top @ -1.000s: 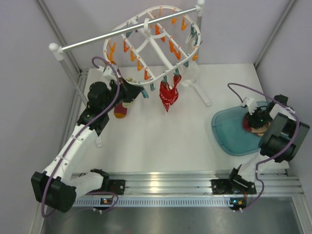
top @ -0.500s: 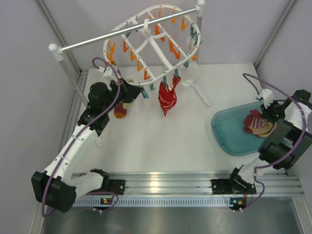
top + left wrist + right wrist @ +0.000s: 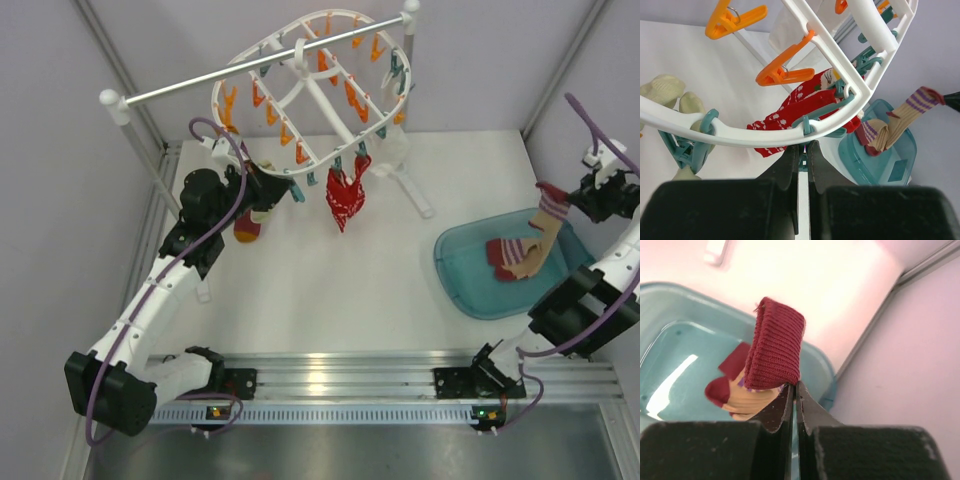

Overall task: Clip the socks to the hanger
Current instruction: Pick up the sock from the bin.

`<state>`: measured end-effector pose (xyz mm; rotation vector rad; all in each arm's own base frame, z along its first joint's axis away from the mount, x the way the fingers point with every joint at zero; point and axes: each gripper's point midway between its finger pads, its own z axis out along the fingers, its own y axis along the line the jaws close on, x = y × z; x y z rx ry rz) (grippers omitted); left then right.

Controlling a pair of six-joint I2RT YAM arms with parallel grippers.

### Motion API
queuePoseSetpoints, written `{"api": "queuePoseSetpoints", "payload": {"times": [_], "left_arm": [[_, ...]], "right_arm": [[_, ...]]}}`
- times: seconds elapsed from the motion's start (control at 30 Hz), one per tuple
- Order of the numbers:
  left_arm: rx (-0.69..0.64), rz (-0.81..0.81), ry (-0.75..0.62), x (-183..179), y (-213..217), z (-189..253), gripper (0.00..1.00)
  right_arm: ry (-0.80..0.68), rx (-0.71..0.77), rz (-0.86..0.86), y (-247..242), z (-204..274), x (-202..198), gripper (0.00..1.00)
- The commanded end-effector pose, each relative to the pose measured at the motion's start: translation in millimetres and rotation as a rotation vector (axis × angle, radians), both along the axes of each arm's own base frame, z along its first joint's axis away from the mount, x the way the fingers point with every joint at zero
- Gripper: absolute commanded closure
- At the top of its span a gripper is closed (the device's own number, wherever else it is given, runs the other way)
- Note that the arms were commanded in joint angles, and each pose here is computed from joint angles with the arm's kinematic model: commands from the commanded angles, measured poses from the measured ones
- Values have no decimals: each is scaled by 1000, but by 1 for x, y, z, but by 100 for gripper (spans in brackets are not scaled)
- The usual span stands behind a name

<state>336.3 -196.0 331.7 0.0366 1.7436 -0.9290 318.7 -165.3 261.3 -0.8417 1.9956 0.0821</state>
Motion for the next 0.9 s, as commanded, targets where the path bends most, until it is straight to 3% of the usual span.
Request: {"api": "queuePoseSetpoints", "payload": {"times": [0.0,0.33,0.67,0.73,0.77,0.87], "left_arm": [[-10,-24,-62,-6,-1,22,100],[-10,-20,-66,-6,0,24,100],[-22,-27,-74,-9,0,29,100],[-23,-31,-76,-10,-1,30,100],[-24,-33,-75,-10,-1,30,100],[-29,-37,-77,-10,-2,33,100]], "right_arm": [[-114,208,30,41,64,-20,100],[-314,288,83,79,141,-33,100],[-362,362,362,193,171,-43,100],[-281,479,334,208,159,-44,100],[-379,422,409,224,177,-48,100],[-328,486,433,255,169,-54,100]]}}
